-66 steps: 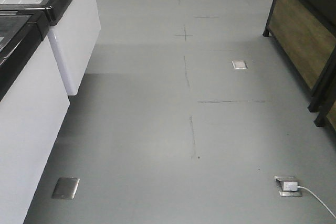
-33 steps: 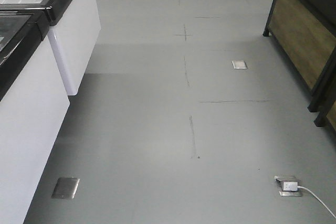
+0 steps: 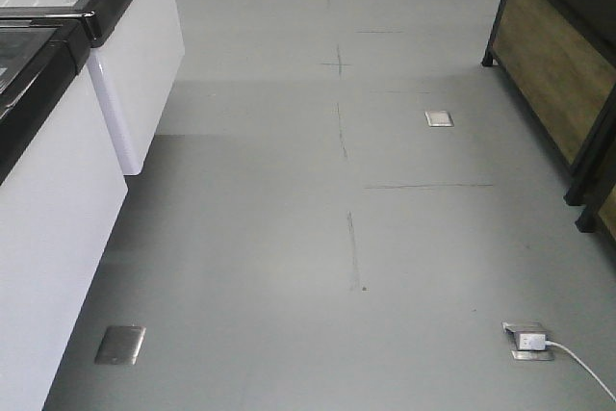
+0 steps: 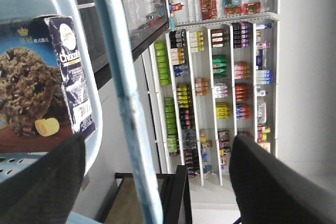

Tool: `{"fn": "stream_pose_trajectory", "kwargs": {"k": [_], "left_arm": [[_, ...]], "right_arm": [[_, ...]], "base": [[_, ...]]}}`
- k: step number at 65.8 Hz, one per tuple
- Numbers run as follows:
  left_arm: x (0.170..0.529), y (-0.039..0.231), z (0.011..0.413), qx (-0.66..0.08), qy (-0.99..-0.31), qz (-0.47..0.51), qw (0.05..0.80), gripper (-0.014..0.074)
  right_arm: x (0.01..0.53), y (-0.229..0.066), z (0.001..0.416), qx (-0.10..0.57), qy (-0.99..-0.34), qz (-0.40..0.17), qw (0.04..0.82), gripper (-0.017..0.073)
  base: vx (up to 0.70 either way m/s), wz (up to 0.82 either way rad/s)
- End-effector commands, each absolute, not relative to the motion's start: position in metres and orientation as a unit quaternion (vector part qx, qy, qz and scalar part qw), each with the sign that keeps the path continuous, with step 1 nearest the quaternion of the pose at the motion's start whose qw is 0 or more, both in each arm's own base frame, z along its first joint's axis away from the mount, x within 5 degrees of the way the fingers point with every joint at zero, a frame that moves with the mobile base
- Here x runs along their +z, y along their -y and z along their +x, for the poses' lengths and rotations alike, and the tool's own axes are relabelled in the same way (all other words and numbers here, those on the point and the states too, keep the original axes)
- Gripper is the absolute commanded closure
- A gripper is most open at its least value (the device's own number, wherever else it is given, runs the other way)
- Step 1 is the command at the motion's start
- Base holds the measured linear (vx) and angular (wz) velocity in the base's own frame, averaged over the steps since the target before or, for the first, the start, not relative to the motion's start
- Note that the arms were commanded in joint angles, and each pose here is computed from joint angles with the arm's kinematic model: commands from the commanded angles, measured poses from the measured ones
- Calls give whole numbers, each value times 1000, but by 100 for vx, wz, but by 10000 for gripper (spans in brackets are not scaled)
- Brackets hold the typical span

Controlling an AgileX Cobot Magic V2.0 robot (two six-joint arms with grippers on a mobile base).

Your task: Left arm holds basket, right arm returns cookies

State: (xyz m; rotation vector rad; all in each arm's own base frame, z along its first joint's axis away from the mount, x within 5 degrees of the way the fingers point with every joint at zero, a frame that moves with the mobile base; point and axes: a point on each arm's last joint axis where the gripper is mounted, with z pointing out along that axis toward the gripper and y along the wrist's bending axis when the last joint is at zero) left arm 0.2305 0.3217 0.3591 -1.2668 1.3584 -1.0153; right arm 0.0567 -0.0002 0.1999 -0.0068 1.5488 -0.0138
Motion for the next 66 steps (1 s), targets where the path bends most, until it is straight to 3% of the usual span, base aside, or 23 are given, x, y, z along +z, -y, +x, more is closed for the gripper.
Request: {"fn": "stream_pose_trajectory", "kwargs": {"k": [1,17,30,37,49,66], "left_arm": [[385,-318,233,-448,-525,-487,535,44],[373,-333,240,-486,-484,-472,554,64],[371,-331,255,-500,-488,-456,551,169],[367,-329,262,-503,-488,-458,547,275],[367,-328,262,-496,-501,-455,544,603],[410,-308,250,-471,-489,-433,593,599]], "right_arm": [[202,1,56,-12,-672,-4,740,570],[202,1,56,-12,-672,-4,740,570],[202,1,56,-12,-672,-4,740,570],[202,1,56,-12,-672,-4,740,570],[202,1,56,-12,-672,-4,740,570],[202,1,56,-12,-672,-4,740,570]], "base": [[0,0],[0,0],[0,0],[0,0],[0,0],[0,0]]}}
